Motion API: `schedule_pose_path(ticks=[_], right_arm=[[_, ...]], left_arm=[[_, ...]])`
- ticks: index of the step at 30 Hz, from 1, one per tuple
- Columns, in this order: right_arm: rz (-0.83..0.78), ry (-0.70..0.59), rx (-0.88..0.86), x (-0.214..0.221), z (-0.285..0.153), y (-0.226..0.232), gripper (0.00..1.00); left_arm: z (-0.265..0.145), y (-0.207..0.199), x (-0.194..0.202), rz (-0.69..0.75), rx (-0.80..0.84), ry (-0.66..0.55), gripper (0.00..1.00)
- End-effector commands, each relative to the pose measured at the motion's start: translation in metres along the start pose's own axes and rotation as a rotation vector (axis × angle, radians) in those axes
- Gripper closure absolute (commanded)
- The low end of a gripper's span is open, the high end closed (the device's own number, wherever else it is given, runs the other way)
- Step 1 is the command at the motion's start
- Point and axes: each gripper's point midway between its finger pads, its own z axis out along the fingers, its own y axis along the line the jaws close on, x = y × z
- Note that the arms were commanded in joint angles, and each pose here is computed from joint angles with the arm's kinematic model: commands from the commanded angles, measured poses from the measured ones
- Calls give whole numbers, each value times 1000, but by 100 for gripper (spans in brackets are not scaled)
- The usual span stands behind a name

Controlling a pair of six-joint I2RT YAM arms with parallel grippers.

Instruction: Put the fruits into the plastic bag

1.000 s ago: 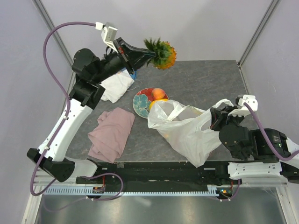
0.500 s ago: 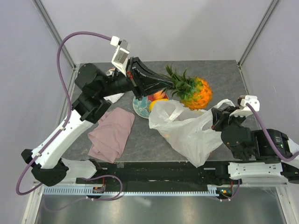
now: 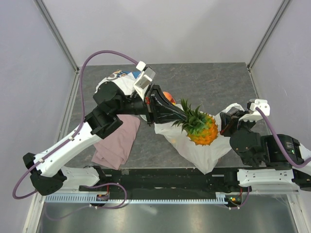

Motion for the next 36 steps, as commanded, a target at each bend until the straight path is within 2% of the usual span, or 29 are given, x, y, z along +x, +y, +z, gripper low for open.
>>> schedule_pose_path(ticks=[1, 4, 8, 14, 25, 31, 36], right_arm=[[10, -11, 9, -3, 0, -4, 100], [10, -12, 11, -3, 0, -4, 100], [6, -8, 10, -1, 0, -2, 100], [10, 1, 2, 1, 0, -2, 100], [30, 1, -3, 0, -2, -7, 100], [31, 1, -3, 1, -2, -7, 100], [33, 0, 0, 1, -2, -9, 100]], left_arm=[[-4, -4, 12, -8, 10, 38, 99], [-5, 18, 28, -3, -78, 70, 98], [-8, 48, 31, 75, -207, 63, 98], [-14, 89, 22, 213, -394, 52, 99], [-28, 133, -6, 450, -617, 74, 98], [-24, 139, 16, 412, -586, 119, 98], [-25, 142, 68, 283, -532, 192, 98]])
